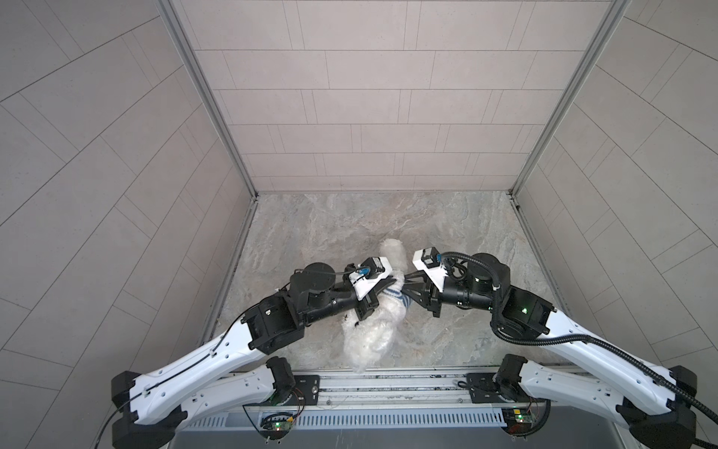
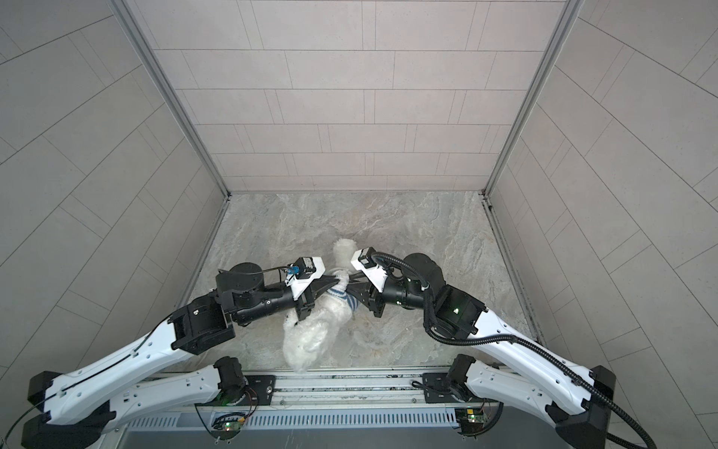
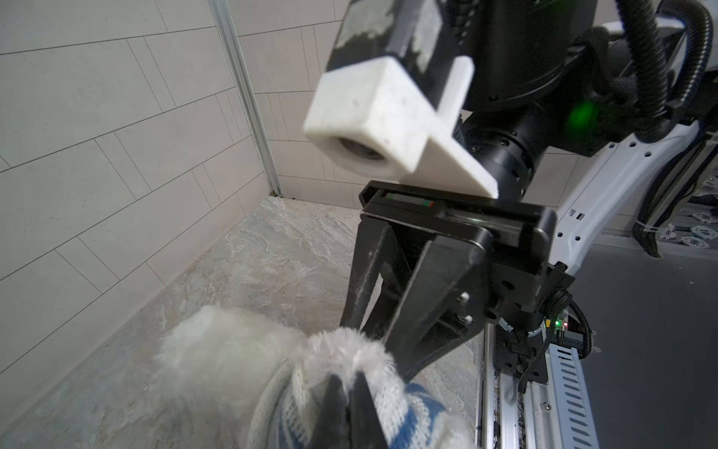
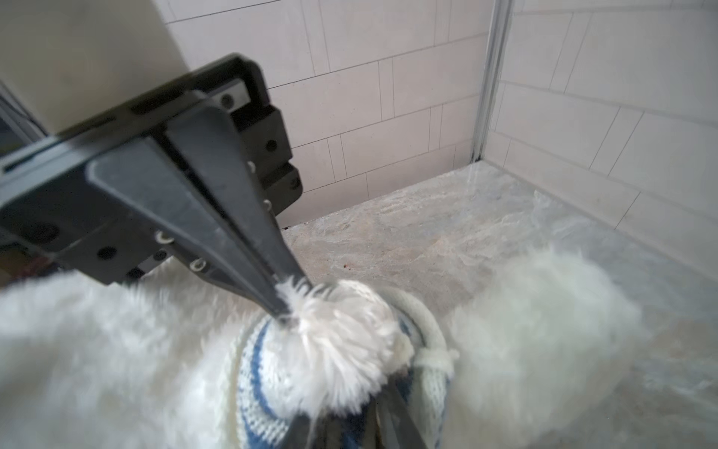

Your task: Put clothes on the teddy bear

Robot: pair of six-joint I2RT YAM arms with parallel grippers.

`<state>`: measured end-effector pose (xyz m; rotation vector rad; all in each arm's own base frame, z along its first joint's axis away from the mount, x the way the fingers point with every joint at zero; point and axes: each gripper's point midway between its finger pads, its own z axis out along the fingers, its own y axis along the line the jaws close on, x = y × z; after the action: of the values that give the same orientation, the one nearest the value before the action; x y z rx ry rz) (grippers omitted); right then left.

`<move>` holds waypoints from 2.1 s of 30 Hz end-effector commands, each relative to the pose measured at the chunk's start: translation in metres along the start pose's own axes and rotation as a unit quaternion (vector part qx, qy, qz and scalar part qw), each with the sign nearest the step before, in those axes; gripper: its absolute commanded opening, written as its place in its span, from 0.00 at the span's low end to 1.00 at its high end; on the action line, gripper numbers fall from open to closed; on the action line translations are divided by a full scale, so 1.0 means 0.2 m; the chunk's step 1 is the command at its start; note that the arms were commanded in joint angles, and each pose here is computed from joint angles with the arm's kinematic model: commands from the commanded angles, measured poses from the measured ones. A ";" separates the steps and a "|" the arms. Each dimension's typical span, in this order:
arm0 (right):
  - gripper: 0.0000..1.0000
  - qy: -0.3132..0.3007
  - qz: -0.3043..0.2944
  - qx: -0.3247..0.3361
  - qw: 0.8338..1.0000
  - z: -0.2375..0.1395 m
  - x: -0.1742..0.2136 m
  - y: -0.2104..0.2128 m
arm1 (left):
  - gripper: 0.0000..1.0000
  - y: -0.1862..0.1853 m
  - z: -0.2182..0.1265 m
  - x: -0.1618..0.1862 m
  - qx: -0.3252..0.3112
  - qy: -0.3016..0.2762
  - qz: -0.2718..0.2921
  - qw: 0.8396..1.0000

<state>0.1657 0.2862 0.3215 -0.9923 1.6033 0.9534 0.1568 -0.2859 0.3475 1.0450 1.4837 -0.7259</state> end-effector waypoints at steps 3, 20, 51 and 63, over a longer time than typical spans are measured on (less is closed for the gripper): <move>0.30 -0.005 -0.042 -0.020 0.999 -0.03 -0.02 0.07 | 0.00 0.05 -0.03 -0.11 -0.031 -0.063 -0.020 0.997; 0.80 -0.040 -0.060 0.099 0.992 -0.23 -0.03 -0.07 | 0.00 0.28 -0.10 0.18 -0.185 0.048 -0.170 0.967; 0.93 0.026 0.044 0.086 0.995 0.21 0.59 -0.16 | 0.00 0.39 -0.03 0.69 -0.354 0.114 -0.464 0.804; 0.24 0.079 0.029 0.085 0.993 0.25 0.65 -0.18 | 0.00 0.36 0.00 0.67 -0.307 0.089 -0.435 0.842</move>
<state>0.1886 0.2970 0.1653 -0.9168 1.8472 0.7858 0.2217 -0.2206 0.2087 -0.1702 2.2387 -0.6214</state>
